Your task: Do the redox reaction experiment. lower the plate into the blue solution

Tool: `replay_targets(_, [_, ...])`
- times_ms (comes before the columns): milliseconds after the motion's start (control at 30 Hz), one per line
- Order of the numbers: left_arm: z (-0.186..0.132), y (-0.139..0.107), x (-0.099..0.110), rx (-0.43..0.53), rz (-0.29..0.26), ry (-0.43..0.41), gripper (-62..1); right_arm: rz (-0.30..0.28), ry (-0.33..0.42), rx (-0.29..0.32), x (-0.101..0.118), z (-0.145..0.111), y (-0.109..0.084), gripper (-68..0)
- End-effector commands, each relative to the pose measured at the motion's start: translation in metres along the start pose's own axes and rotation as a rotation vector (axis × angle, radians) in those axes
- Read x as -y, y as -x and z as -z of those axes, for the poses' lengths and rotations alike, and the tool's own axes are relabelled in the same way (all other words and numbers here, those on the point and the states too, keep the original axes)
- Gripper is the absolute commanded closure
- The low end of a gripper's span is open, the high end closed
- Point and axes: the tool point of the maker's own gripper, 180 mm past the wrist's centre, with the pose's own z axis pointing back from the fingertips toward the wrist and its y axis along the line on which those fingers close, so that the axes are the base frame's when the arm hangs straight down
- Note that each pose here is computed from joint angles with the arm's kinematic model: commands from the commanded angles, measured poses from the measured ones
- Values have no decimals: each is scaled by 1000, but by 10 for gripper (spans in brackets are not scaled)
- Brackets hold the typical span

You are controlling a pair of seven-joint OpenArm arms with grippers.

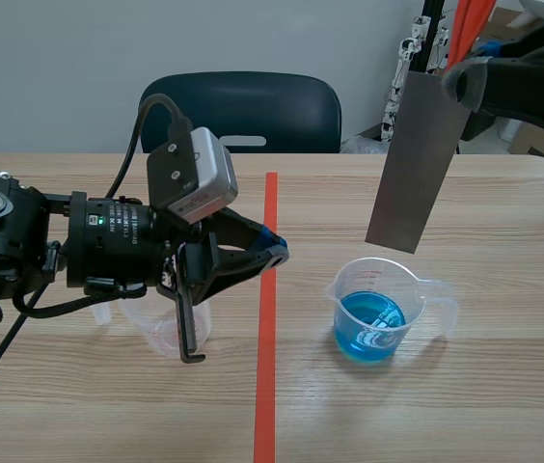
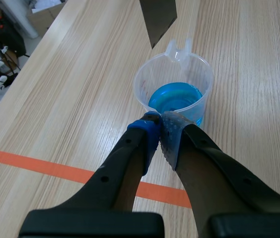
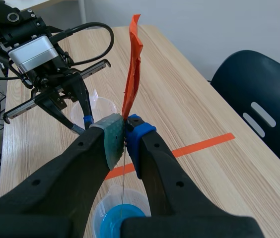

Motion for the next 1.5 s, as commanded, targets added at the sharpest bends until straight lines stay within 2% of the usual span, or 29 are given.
replay_targets(0, [2, -10, -2, 35, -2, -2, -40, -14, -4, 26, 1, -1, -11, -6])
replay_targets(1000, [-1, -7, 0, 35, -7, -1, -40, -14, -4, 26, 1, -1, -11, -6])
replay_targets(1200, [-19, 0, 2, 61, -36, -31, -40, -14, -4, 26, 1, -1, -11, -6])
replay_targets(1467, [-64, 5, 15, 108, -91, -85, -40, -22, -8, 17, 0, -1, -9, -6])
